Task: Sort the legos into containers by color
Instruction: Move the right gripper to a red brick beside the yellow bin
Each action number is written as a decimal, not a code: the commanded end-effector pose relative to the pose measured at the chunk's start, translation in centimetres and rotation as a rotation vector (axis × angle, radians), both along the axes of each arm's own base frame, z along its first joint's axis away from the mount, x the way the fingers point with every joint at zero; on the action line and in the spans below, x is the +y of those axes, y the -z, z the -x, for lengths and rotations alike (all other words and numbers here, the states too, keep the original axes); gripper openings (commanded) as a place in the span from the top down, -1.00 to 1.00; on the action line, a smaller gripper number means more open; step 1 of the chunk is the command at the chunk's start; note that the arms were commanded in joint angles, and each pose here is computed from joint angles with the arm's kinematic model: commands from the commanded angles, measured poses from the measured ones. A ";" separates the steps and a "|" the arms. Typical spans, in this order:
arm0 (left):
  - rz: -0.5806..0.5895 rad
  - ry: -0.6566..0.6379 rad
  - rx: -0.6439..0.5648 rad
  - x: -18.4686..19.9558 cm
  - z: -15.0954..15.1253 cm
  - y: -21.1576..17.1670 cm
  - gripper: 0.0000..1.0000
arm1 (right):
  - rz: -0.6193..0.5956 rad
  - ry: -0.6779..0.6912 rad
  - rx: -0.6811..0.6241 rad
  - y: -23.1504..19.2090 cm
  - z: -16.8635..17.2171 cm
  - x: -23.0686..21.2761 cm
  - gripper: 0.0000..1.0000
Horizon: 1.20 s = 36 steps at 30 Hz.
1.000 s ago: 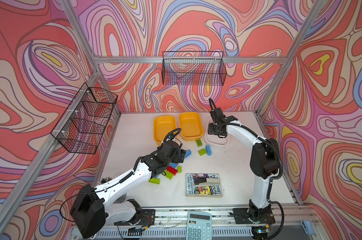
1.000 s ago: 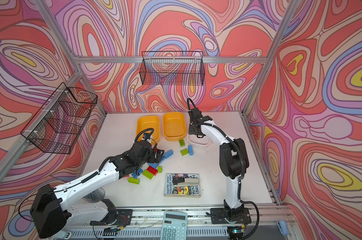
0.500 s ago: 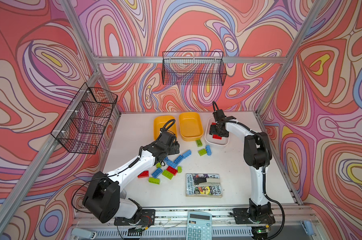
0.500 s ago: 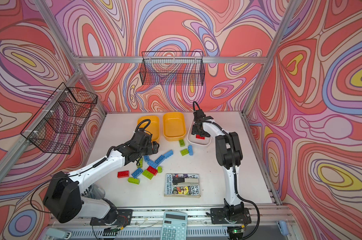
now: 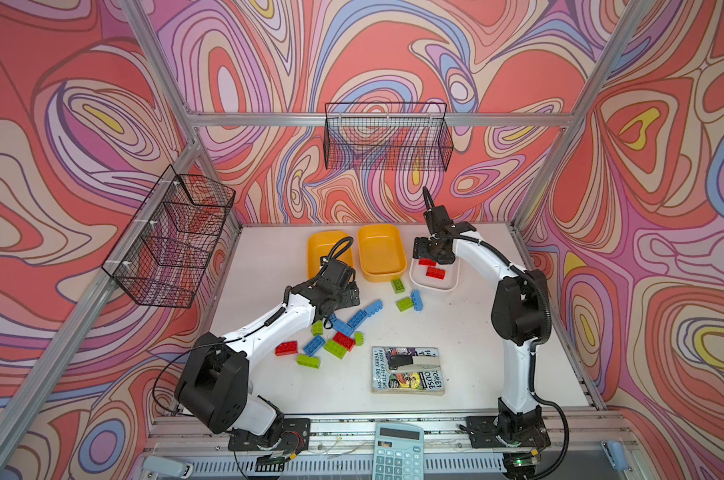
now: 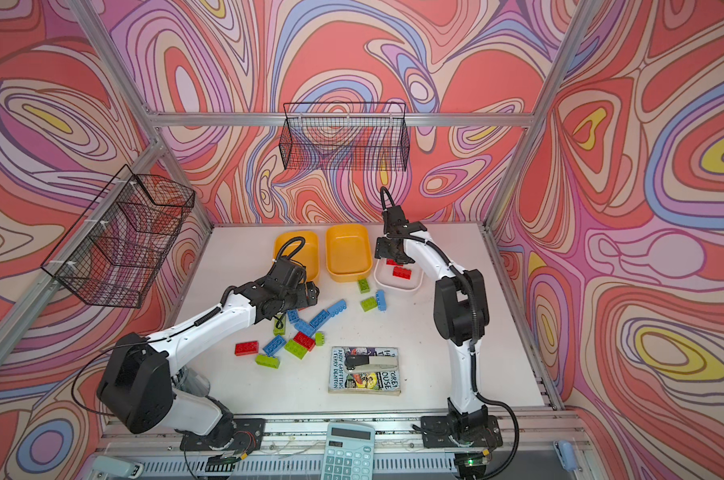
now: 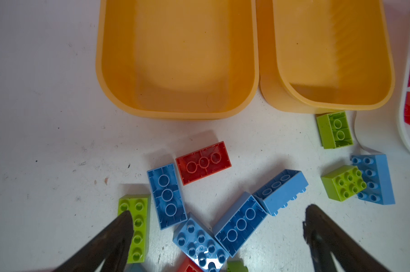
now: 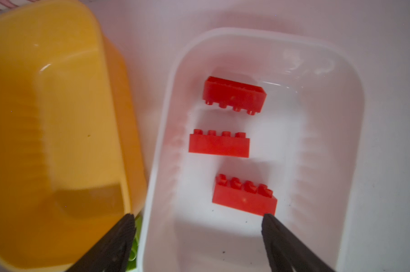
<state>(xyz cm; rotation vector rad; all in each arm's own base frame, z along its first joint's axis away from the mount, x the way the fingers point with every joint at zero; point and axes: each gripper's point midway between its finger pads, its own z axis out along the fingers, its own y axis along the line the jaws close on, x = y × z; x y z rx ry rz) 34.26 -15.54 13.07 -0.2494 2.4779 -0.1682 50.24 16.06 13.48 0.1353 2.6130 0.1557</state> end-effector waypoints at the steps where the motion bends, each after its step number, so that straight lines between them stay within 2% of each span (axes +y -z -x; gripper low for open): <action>1: -0.010 -0.060 0.002 2.3 1.8 -0.6 -1.00 | -0.059 -0.108 -0.007 -2.3 2.5 5.5 -0.76; 6: -0.027 -0.082 0.010 4.7 4.5 -0.9 -1.00 | -0.120 -0.220 -0.010 -2.7 4.3 12.1 -0.74; 17: -0.041 -0.120 -0.029 8.8 9.0 -2.0 -0.99 | -0.138 -0.399 0.049 2.5 8.4 23.5 -0.79; 26: -0.040 -0.128 -0.128 10.0 9.6 -4.0 -0.99 | -0.116 -0.429 0.061 5.6 9.8 26.9 -0.80; 36: -0.079 -0.065 -0.151 10.4 10.0 -4.6 -0.99 | -0.045 -0.416 0.078 8.6 11.3 28.2 -0.80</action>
